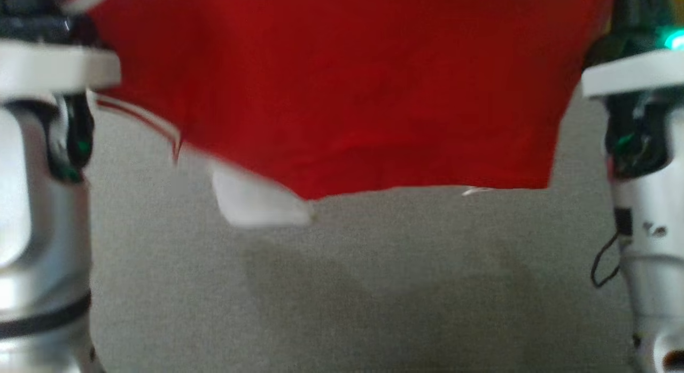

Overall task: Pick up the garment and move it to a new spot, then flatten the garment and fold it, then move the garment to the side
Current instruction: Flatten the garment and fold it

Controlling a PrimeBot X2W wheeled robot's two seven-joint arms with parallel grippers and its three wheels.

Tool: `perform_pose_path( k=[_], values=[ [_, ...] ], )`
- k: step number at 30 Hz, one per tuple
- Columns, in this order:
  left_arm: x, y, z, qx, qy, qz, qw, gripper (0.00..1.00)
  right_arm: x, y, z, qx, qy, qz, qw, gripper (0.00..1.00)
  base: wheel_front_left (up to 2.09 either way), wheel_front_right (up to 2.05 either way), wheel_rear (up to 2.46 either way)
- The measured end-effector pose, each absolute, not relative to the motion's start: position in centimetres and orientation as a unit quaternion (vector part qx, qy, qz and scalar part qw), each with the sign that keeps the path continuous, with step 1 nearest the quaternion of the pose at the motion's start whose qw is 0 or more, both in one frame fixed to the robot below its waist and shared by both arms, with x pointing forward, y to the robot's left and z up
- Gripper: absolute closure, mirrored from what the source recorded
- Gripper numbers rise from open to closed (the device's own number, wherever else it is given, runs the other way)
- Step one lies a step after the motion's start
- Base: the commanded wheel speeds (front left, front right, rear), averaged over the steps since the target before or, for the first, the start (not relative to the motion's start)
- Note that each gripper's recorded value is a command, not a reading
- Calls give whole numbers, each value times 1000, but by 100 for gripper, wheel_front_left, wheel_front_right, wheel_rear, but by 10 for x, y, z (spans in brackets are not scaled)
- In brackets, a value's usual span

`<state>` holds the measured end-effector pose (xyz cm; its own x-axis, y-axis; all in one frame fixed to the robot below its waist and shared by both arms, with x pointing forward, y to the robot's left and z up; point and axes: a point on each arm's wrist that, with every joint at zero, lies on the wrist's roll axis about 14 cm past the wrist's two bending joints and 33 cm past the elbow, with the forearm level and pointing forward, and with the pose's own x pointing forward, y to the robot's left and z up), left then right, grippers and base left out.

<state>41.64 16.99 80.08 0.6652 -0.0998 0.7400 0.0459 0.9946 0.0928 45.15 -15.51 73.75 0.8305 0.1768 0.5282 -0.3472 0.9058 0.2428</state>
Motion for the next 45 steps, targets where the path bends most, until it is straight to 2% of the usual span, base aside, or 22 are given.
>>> perform_pose_path(
  k=[4, 9, 13, 16, 20, 24, 29, 35, 39, 45],
  values=[
    [455, 163, 795, 59, -358, -44, 931, 100, 476, -150, 738, 140, -228, 150, 952, 100, 0, 0, 0],
    [521, 156, 741, 52, -270, -45, 961, 100, 528, -139, 704, 95, -170, 147, 970, 100, 0, 0, 0],
    [559, 160, 730, 57, -271, -20, 961, 100, 571, -155, 698, 74, -178, 112, 975, 100, 0, 0, 0],
    [574, 154, 750, 43, -301, -11, 952, 100, 593, -178, 719, 68, -221, 76, 970, 100, 0, 0, 0],
    [562, 157, 790, 27, -371, 4, 928, 100, 608, -195, 744, 49, -251, 51, 965, 100, 0, 0, 0],
    [573, 165, 718, 21, -291, 12, 956, 100, 621, -197, 686, 54, -177, 40, 982, 100, 0, 0, 0],
    [555, 155, 579, -22, -120, 11, 992, 100, 599, -198, 564, 68, -35, 29, 997, 100, 0, 0, 0],
    [477, 154, 450, -39, 54, 16, 998, 100, 530, -184, 460, 89, 94, 35, 991, 100, 0, 0, 0],
    [438, 142, 419, -69, 105, 11, 992, 100, 486, -186, 421, 108, 147, 26, 983, 100, 0, 0, 0],
    [404, 127, 415, -69, 118, -7, 991, 100, 439, -180, 398, 124, 180, 28, 975, 100, 0, 0, 0]
  ],
)
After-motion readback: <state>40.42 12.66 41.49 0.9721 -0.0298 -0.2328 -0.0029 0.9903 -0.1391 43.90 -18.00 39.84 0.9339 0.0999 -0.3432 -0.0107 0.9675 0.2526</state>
